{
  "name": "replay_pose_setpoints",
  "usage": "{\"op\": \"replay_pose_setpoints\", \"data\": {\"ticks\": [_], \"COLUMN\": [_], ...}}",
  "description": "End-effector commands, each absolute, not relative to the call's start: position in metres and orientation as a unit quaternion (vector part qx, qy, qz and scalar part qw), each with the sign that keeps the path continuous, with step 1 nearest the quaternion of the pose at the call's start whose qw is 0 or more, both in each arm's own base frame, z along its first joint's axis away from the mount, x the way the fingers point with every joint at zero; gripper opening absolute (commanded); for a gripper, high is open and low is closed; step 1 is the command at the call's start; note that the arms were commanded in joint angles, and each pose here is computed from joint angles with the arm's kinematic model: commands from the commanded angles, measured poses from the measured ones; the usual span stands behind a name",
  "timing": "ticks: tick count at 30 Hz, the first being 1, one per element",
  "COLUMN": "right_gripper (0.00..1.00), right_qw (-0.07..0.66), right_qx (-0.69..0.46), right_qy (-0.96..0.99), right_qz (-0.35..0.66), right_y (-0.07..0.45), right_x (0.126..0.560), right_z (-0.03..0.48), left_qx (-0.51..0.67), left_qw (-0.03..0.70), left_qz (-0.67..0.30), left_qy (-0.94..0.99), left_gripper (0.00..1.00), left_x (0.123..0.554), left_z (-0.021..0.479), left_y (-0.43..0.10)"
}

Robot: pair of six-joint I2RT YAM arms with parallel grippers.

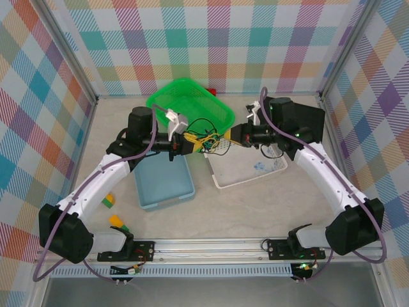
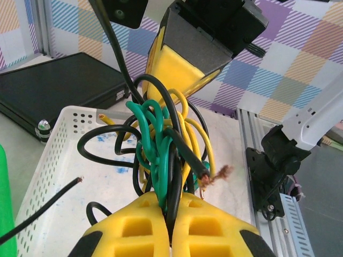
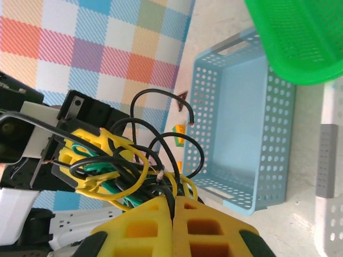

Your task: Untangle the cables

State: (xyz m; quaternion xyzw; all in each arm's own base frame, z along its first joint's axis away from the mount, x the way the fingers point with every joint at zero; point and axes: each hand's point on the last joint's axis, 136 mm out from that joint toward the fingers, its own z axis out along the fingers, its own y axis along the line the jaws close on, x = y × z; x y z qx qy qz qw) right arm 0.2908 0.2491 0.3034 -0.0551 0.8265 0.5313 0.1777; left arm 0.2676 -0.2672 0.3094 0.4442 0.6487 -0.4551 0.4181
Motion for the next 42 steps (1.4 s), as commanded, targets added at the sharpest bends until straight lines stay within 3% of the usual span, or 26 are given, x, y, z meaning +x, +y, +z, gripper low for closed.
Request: {"op": "replay_pose_setpoints", "data": {"ticks": [1,14,28,31,35,36,39,42], "right_gripper": [0.0,0.0,0.0,0.0,0.0,0.06,0.38,0.47], "right_qw": [0.258,0.325,0.336,0.333,0.318,0.312,0.272,0.231], "right_qx": [0.002,0.02,0.014,0.006,-0.06,-0.087,-0.139,-0.134], "right_qy": [0.863,0.908,0.933,0.933,0.9,0.884,0.833,0.811], "right_qz": [0.434,0.264,0.128,0.14,0.292,0.337,0.461,0.521], "right_y": [0.214,0.163,0.116,0.119,0.163,0.178,0.213,0.225], "right_x": [0.328,0.348,0.336,0.332,0.32,0.313,0.288,0.278], "right_z": [0.296,0.287,0.266,0.265,0.279,0.286,0.302,0.304], "left_qx": [0.473,0.48,0.477,0.476,0.475,0.474,0.474,0.475], "left_qw": [0.413,0.398,0.404,0.406,0.406,0.406,0.406,0.419], "left_qz": [-0.474,-0.468,-0.46,-0.459,-0.459,-0.459,-0.459,-0.459], "left_qy": [0.617,0.627,0.631,0.631,0.632,0.633,0.632,0.623], "left_gripper": [0.0,0.0,0.0,0.0,0.0,0.0,0.0,0.0], "left_x": [0.244,0.236,0.24,0.241,0.242,0.243,0.243,0.246], "left_z": [0.318,0.313,0.314,0.315,0.314,0.312,0.312,0.316], "left_y": [-0.266,-0.263,-0.262,-0.262,-0.263,-0.263,-0.263,-0.265]}}
